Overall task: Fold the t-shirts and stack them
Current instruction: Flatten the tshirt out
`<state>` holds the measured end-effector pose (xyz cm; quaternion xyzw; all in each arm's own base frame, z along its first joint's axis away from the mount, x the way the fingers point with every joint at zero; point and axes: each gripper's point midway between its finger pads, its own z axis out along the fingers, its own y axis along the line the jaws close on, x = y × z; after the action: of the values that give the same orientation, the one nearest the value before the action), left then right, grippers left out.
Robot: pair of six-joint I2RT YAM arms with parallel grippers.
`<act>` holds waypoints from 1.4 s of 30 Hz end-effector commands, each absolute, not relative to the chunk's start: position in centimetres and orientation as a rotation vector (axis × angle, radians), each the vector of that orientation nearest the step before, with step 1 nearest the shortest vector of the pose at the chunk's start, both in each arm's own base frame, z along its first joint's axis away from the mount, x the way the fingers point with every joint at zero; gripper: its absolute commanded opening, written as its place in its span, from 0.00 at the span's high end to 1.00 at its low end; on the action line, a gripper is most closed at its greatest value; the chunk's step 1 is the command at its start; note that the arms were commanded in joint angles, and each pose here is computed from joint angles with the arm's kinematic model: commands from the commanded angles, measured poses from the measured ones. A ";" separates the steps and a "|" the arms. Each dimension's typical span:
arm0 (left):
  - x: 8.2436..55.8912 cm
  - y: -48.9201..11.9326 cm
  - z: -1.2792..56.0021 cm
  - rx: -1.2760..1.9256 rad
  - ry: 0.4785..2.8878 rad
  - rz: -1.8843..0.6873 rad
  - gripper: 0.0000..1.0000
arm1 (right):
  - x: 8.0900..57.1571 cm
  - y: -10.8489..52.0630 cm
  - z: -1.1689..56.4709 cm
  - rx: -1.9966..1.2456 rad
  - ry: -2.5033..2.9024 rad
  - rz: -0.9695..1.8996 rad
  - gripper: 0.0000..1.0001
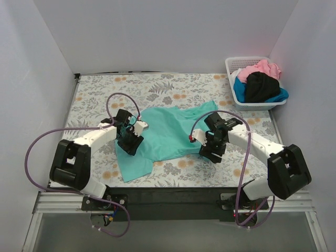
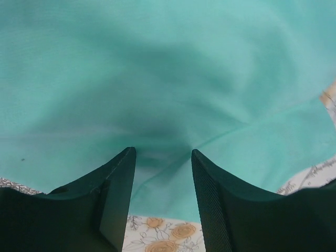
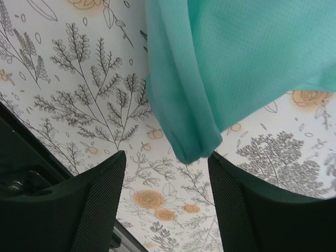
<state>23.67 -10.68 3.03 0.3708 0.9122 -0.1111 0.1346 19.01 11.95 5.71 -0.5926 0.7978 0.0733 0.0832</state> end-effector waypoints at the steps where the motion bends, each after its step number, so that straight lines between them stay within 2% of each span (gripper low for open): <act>1: 27.7 -9.8 3.0 0.887 2.640 -0.301 0.56 | 19.2 13.7 5.0 -1.658 2.443 0.374 0.31; 4: 29.3 -9.1 3.2 0.796 2.653 -0.350 0.58 | 19.7 14.0 4.1 -1.606 2.484 0.474 0.38; 12: 29.2 -8.5 0.9 0.705 2.743 -0.423 0.59 | 23.4 13.1 6.3 -1.301 2.389 0.739 0.39; 21: 29.7 -8.8 0.6 0.656 2.775 -0.515 0.59 | 21.4 13.8 7.5 -1.326 2.238 0.828 0.39; 30: 29.9 -8.5 0.4 0.659 2.782 -0.487 0.58 | 21.0 13.7 4.8 -1.362 2.279 0.842 0.41; 33: 29.9 -8.4 0.4 0.656 2.785 -0.480 0.58 | 21.0 13.8 4.3 -1.364 2.291 0.847 0.48; 36: 29.8 -8.3 0.4 0.650 2.786 -0.474 0.58 | 21.0 13.9 3.9 -1.359 2.299 0.843 0.65; 37: 29.9 -8.2 0.3 0.645 2.787 -0.469 0.58 | 21.2 13.8 3.9 -1.359 2.299 0.821 0.83; 38: 30.0 -8.1 0.3 0.631 2.789 -0.469 0.58 | 21.3 13.7 3.8 -1.355 2.311 0.810 0.94; 39: 30.0 -8.0 0.1 0.620 2.795 -0.472 0.58 | 21.8 13.6 4.0 -1.354 2.307 0.784 0.99; 42: 30.8 -7.6 0.3 0.568 2.796 -0.495 0.58 | 23.1 12.6 4.5 -1.371 2.310 0.667 0.99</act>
<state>30.42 -8.67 2.04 0.2103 0.9514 -0.1792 0.1358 21.05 13.08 3.60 -0.4742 0.8213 0.2747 0.1585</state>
